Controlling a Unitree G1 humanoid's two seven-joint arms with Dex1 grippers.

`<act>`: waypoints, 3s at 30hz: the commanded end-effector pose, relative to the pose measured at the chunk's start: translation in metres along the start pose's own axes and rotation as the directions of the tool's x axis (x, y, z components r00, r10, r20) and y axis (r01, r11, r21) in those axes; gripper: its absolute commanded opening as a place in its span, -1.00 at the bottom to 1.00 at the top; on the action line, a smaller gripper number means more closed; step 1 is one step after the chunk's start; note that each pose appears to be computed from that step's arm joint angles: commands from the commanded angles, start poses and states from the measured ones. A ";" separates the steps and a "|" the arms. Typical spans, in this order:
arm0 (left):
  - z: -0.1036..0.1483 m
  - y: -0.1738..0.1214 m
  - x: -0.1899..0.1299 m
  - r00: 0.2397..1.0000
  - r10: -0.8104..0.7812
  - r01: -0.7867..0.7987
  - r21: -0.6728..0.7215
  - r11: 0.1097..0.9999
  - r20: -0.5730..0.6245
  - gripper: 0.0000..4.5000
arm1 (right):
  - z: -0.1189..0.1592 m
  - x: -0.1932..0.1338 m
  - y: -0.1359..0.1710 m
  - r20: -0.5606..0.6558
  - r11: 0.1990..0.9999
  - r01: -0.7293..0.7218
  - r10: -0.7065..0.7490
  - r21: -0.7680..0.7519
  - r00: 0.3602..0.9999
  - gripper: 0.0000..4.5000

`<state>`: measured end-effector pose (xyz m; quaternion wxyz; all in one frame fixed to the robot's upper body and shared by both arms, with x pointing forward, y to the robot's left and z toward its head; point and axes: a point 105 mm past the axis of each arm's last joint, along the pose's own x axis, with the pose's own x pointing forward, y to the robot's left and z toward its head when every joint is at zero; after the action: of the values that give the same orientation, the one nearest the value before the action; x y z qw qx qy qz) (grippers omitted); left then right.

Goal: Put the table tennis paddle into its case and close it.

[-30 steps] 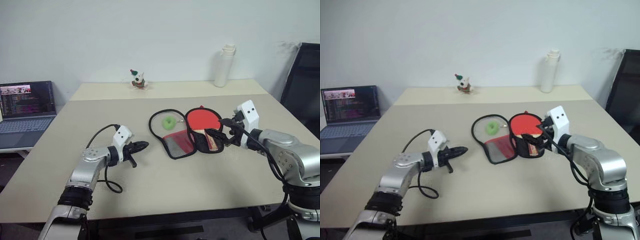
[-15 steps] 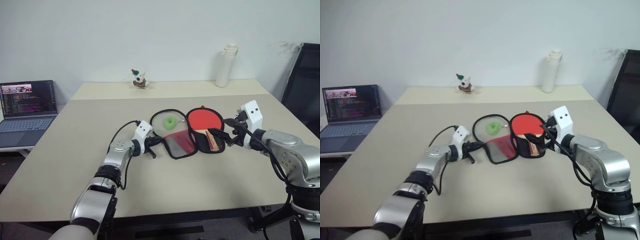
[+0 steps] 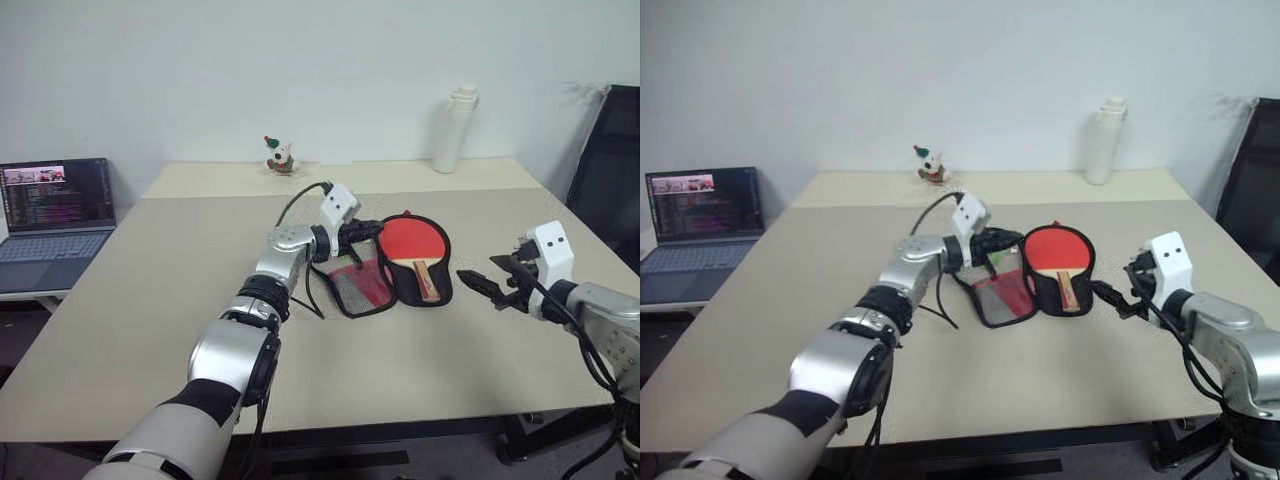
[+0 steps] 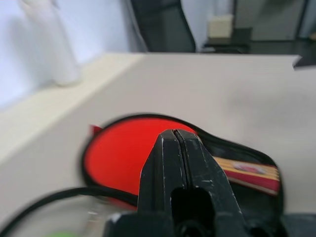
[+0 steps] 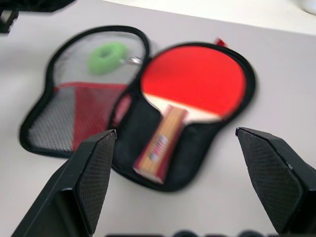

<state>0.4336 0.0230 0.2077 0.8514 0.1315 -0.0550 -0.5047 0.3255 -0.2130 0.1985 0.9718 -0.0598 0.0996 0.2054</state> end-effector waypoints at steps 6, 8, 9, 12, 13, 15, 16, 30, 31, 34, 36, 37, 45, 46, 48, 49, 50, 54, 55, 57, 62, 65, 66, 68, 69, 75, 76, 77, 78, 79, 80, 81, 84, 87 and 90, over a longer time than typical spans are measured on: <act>-0.021 0.026 -0.045 0.996 0.069 -0.068 0.005 0.998 -0.056 -1.00 | 0.009 -0.017 0.020 0.039 0.996 -0.092 0.092 -0.018 0.995 0.90; -0.031 0.028 -0.057 0.994 0.067 -0.068 -0.009 0.998 -0.089 -1.00 | 0.010 -0.018 0.029 0.040 0.989 -0.145 0.145 -0.020 0.989 0.90; -0.037 0.029 -0.062 0.992 0.067 -0.069 -0.015 0.997 -0.107 -1.00 | 0.010 -0.018 0.033 0.041 0.985 -0.170 0.171 -0.021 0.984 0.90; -0.055 0.032 -0.079 0.980 0.090 -0.098 -0.040 0.994 -0.177 -1.00 | 0.012 -0.018 0.042 0.040 0.973 -0.229 0.231 -0.029 0.972 0.90; -0.062 0.032 -0.084 0.975 0.087 -0.099 -0.051 0.994 -0.202 -1.00 | 0.013 -0.017 0.044 0.039 0.970 -0.242 0.243 -0.033 0.969 0.90; -0.078 0.028 -0.095 0.962 0.068 -0.088 -0.064 0.994 -0.263 -1.00 | 0.014 -0.016 0.047 0.037 0.965 -0.260 0.261 -0.039 0.965 0.90; -0.085 0.025 -0.099 0.955 0.056 -0.079 -0.070 0.994 -0.291 -1.00 | 0.014 -0.016 0.048 0.035 0.962 -0.269 0.271 -0.042 0.962 0.90; -0.096 0.009 -0.076 0.972 0.075 -0.113 -0.163 0.980 -0.224 -1.00 | 0.016 -0.012 0.046 0.034 0.962 -0.268 0.270 -0.055 0.962 0.90; -0.097 0.006 -0.072 0.972 0.072 -0.110 -0.165 0.980 -0.225 -1.00 | 0.015 -0.012 0.046 0.033 0.962 -0.266 0.268 -0.056 0.963 0.90; -0.099 0.003 -0.064 0.970 0.073 -0.115 -0.173 0.978 -0.232 -1.00 | 0.015 -0.012 0.046 0.031 0.963 -0.262 0.264 -0.058 0.964 0.90; -0.100 0.001 -0.060 0.968 0.075 -0.119 -0.176 0.977 -0.238 -1.00 | 0.014 -0.013 0.046 0.029 0.964 -0.259 0.261 -0.059 0.965 0.90; -0.101 0.000 -0.057 0.968 0.076 -0.120 -0.177 0.977 -0.241 -1.00 | 0.014 -0.013 0.045 0.028 0.965 -0.257 0.259 -0.060 0.965 0.90; -0.081 -0.001 -0.030 0.976 0.100 -0.133 -0.165 0.977 -0.195 -1.00 | 0.014 -0.014 0.043 0.029 0.969 -0.239 0.241 -0.063 0.970 0.90; -0.072 0.000 -0.025 0.981 0.098 -0.125 -0.162 0.979 -0.170 -1.00 | 0.014 -0.015 0.042 0.029 0.970 -0.236 0.238 -0.063 0.971 0.90; -0.062 0.000 -0.018 0.986 0.095 -0.117 -0.159 0.980 -0.139 -1.00 | 0.013 -0.016 0.042 0.030 0.971 -0.232 0.234 -0.062 0.972 0.90; -0.059 0.001 -0.017 0.986 0.096 -0.116 -0.158 0.981 -0.134 -1.00 | 0.013 -0.016 0.042 0.030 0.971 -0.230 0.232 -0.061 0.972 0.90; -0.059 0.001 -0.017 0.987 0.095 -0.116 -0.156 0.981 -0.133 -1.00 | 0.013 -0.016 0.042 0.030 0.971 -0.230 0.232 -0.060 0.972 0.90; -0.065 0.004 -0.025 0.983 0.105 -0.127 -0.143 0.982 -0.151 -1.00 | 0.011 -0.018 0.043 0.029 0.972 -0.228 0.230 -0.055 0.973 0.90; -0.066 0.005 -0.026 0.982 0.108 -0.130 -0.140 0.982 -0.155 -1.00 | 0.010 -0.019 0.043 0.029 0.972 -0.228 0.230 -0.053 0.973 0.90; -0.068 0.008 -0.032 0.980 0.116 -0.138 -0.136 0.981 -0.162 -1.00 | 0.009 -0.019 0.044 0.027 0.972 -0.230 0.231 -0.051 0.972 0.90; -0.074 0.014 -0.048 0.977 0.123 -0.150 -0.148 0.978 -0.173 -1.00 | 0.008 -0.018 0.045 0.026 0.970 -0.239 0.240 -0.047 0.970 0.90; -0.077 0.019 -0.058 0.975 0.139 -0.168 -0.166 0.972 -0.174 -1.00 | 0.009 -0.017 0.046 0.027 0.969 -0.242 0.243 -0.048 0.970 0.90; -0.078 0.020 -0.059 0.975 0.141 -0.170 -0.168 0.971 -0.174 -1.00 | 0.009 -0.017 0.046 0.027 0.969 -0.242 0.243 -0.048 0.970 0.90; -0.081 0.020 -0.065 0.975 0.134 -0.167 -0.184 0.969 -0.178 -1.00 | 0.009 -0.016 0.046 0.028 0.969 -0.243 0.245 -0.048 0.969 0.90; -0.085 0.018 -0.068 0.974 0.127 -0.162 -0.189 0.969 -0.187 -1.00 | 0.009 -0.016 0.046 0.029 0.969 -0.244 0.246 -0.047 0.969 0.90; -0.102 0.010 -0.071 0.963 0.121 -0.163 -0.165 0.973 -0.240 -1.00 | 0.008 -0.015 0.047 0.031 0.968 -0.249 0.250 -0.045 0.968 0.90; -0.103 0.009 -0.070 0.962 0.123 -0.165 -0.162 0.973 -0.243 -1.00 | 0.008 -0.015 0.047 0.031 0.967 -0.249 0.251 -0.045 0.968 0.90; -0.104 0.008 -0.069 0.962 0.124 -0.167 -0.164 0.972 -0.243 -1.00 | 0.008 -0.015 0.047 0.030 0.967 -0.250 0.251 -0.045 0.967 0.90; -0.105 0.007 -0.068 0.962 0.126 -0.169 -0.166 0.971 -0.244 -1.00 | 0.008 -0.014 0.048 0.030 0.967 -0.250 0.251 -0.045 0.967 0.90; -0.106 0.007 -0.066 0.961 0.128 -0.172 -0.167 0.971 -0.246 -1.00 | 0.008 -0.014 0.047 0.030 0.967 -0.250 0.251 -0.045 0.967 0.90; -0.107 0.006 -0.065 0.960 0.129 -0.173 -0.167 0.971 -0.249 -1.00 | 0.008 -0.014 0.047 0.029 0.967 -0.250 0.251 -0.045 0.968 0.90; -0.108 0.004 -0.064 0.959 0.126 -0.171 -0.166 0.971 -0.254 -1.00 | 0.008 -0.014 0.047 0.028 0.967 -0.250 0.251 -0.044 0.968 0.90; -0.110 0.001 -0.059 0.957 0.121 -0.168 -0.163 0.972 -0.264 -1.00 | 0.007 -0.014 0.047 0.026 0.968 -0.249 0.250 -0.044 0.968 0.90; -0.107 -0.002 -0.054 0.960 0.104 -0.149 -0.160 0.976 -0.259 -1.00 | 0.007 -0.015 0.048 0.025 0.968 -0.248 0.249 -0.045 0.968 0.90; -0.103 0.000 -0.056 0.965 0.093 -0.135 -0.161 0.978 -0.244 -1.00 | 0.008 -0.017 0.048 0.027 0.968 -0.246 0.247 -0.046 0.969 0.90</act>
<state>0.4267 0.0952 0.0937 0.8925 0.0996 0.1112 -0.4257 0.2962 -0.1778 0.1955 0.9390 -0.0520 0.1094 0.3219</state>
